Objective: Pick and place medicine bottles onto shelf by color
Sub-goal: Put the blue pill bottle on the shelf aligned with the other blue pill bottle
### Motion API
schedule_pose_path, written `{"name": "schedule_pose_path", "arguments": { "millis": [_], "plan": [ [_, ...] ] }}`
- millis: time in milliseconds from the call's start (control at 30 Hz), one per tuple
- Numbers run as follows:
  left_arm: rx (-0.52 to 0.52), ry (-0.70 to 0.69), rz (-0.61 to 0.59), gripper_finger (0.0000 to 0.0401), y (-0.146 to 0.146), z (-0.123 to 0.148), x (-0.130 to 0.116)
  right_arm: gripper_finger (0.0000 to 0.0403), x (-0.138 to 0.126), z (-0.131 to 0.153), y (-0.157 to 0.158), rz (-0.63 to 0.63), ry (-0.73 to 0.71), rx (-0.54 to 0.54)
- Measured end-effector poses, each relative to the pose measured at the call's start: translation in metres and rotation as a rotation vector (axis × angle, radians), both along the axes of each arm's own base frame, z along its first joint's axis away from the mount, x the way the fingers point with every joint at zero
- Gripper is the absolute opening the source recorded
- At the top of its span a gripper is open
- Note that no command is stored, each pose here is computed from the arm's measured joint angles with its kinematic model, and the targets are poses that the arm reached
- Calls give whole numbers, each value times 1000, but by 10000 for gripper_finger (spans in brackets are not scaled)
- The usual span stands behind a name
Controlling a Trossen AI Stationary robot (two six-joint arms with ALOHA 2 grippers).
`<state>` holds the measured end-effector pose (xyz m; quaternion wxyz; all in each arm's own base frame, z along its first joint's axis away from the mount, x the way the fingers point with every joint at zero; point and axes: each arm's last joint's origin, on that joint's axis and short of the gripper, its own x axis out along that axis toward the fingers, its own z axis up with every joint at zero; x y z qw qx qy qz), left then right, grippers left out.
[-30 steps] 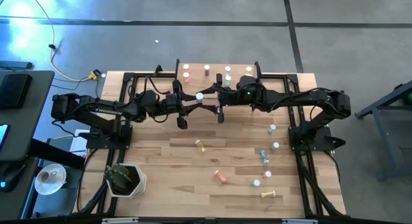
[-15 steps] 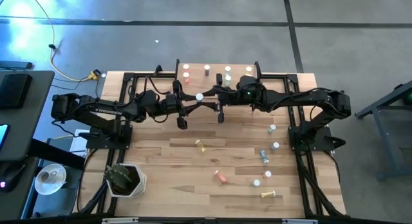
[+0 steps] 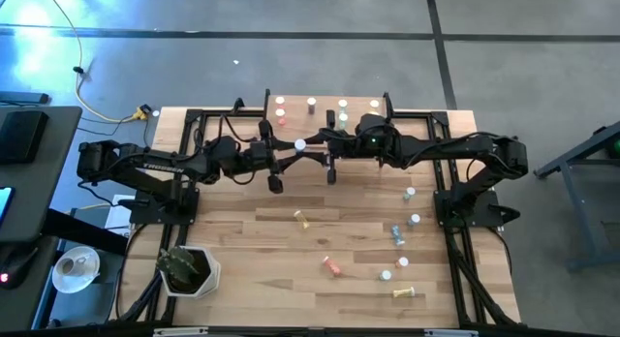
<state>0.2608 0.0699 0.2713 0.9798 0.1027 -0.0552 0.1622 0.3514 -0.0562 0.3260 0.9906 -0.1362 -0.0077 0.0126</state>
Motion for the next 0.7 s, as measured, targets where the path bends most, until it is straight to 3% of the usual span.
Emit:
{"name": "schedule_pose_path", "arguments": {
  "millis": [400,700],
  "plan": [
    [-42,135,94,202,3,-14,0,91,-4,-6,-16,-51,72,100],
    [-143,303,76,205,2,-32,-2,90,-9,-30,-21,-93,310,268]
  ]
}}
